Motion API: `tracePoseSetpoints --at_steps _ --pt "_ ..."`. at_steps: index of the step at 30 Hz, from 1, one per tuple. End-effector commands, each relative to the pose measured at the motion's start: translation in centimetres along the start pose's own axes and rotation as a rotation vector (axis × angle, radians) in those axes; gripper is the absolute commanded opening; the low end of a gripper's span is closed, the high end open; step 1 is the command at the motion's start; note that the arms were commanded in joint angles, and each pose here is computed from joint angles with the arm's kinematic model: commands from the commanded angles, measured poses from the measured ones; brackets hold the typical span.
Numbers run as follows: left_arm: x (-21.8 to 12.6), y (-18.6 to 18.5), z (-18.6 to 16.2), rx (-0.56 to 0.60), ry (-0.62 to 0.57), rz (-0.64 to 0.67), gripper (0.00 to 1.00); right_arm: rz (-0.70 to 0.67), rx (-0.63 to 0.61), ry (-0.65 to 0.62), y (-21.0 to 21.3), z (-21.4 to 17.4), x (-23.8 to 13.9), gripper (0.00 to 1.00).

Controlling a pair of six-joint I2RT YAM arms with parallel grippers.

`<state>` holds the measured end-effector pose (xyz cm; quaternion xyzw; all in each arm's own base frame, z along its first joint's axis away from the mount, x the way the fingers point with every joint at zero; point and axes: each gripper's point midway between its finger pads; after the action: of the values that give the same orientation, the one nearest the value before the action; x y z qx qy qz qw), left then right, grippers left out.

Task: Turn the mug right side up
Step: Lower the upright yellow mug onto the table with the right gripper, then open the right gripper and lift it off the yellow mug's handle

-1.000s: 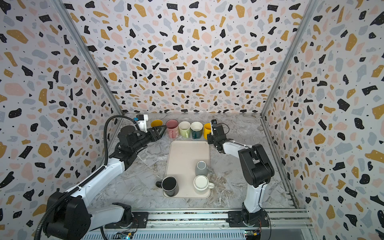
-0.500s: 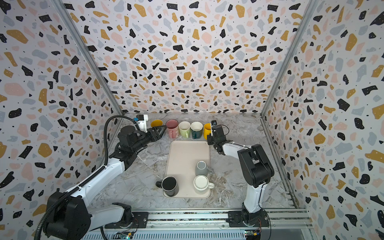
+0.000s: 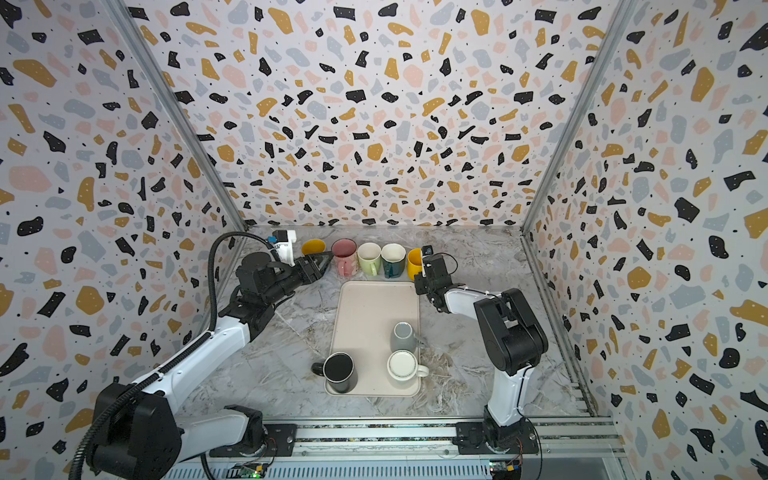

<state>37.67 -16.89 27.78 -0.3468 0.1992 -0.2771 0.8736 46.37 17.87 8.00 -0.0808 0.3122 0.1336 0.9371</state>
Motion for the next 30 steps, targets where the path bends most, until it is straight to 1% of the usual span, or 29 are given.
tracePoseSetpoints --at_steps 1,5,11,15,18,21,23,25,30 --pt "-0.5 -0.5 0.8 0.024 -0.041 -0.019 0.61 -0.008 0.002 0.004 -0.1 0.1 -0.6 0.24" --pt "-0.5 -0.5 0.8 0.025 -0.044 -0.017 0.62 -0.007 0.004 0.007 -0.1 0.1 -0.8 0.3" --pt "-0.8 -0.6 0.8 0.031 -0.048 -0.02 0.62 0.008 0.005 -0.027 0.2 1.1 -2.6 0.48" --pt "-1.0 -0.6 0.8 0.048 -0.046 -0.014 0.62 0.024 0.006 -0.087 0.2 3.1 -5.0 0.56" --pt "-1.2 -0.7 0.9 0.071 -0.044 -0.003 0.62 0.043 0.015 -0.12 0.2 4.6 -7.4 0.59" --pt "-1.5 -0.7 1.1 0.086 -0.05 0.012 0.62 0.076 0.056 -0.108 0.5 5.3 -9.9 0.61" --pt "-1.7 -0.4 1.2 0.095 -0.056 0.037 0.62 0.126 0.128 -0.049 1.1 5.3 -11.5 0.6" --pt "-1.9 -0.1 1.1 0.104 -0.055 0.057 0.62 0.222 0.179 0.011 2.5 5.4 -13.5 0.57" --pt "-2.5 0.3 0.8 0.108 -0.065 0.073 0.62 0.454 0.343 0.094 5.4 4.6 -18.2 0.56"
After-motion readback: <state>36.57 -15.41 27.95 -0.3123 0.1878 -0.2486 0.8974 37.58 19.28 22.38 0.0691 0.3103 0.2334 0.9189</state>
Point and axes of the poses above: each gripper's point midway between its finger pads, its own x axis out along the fingers, its own y axis along the line the jaws close on, z = x × y, and after that the axes turned 6 degrees about -x, right-handed
